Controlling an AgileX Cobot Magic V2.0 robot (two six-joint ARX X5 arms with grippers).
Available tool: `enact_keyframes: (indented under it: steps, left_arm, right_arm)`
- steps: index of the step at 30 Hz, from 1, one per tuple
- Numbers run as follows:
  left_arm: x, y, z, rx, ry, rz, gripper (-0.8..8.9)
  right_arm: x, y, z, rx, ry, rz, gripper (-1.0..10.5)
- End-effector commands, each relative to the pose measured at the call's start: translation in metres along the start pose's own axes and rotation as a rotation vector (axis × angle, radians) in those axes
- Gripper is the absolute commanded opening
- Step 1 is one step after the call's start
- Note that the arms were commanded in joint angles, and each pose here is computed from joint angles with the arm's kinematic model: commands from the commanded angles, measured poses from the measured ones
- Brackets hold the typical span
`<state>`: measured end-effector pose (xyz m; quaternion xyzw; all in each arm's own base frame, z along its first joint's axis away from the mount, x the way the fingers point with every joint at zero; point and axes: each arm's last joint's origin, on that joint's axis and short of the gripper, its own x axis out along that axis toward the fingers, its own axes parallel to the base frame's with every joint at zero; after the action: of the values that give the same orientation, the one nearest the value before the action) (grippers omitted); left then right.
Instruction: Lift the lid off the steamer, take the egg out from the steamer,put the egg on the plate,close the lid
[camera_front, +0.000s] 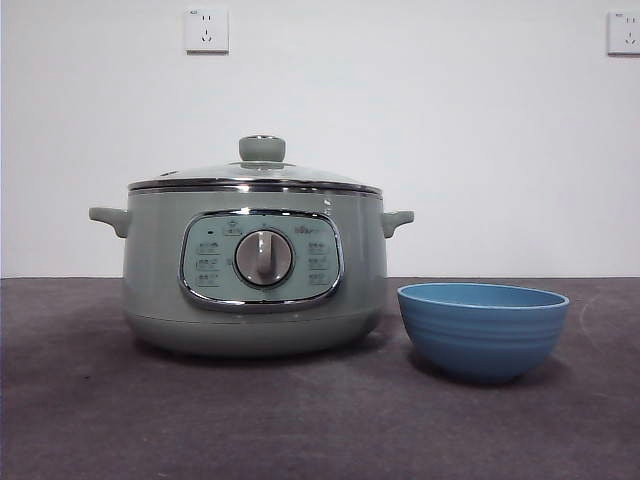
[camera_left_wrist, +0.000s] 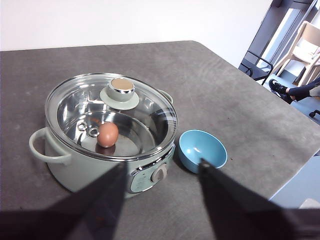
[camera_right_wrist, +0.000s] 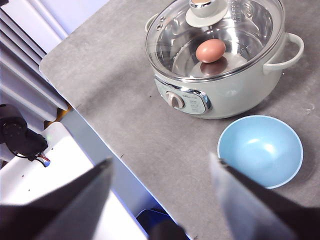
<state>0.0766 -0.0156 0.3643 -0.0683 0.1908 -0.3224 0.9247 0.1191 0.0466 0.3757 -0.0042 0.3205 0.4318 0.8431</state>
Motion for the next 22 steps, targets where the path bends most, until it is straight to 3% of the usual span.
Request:
enact_keyframes:
  steps: [1, 11, 22]
  left_arm:
    - [-0.001, -0.002, 0.004, 0.028, -0.022, -0.008, 5.41]
    - [0.017, 0.01, 0.016, 0.039, -0.017, -0.06, 5.41]
    - [0.076, 0.035, 0.055, 0.081, -0.002, -0.104, 5.41]
  right_arm:
    - [-0.001, 0.001, 0.001, -0.002, -0.005, 0.0, 5.7]
    - [0.0, 0.0, 0.001, -0.004, -0.008, 0.0, 5.7]
    - [0.0, 0.0, 0.002, -0.007, -0.013, -0.002, 5.7]
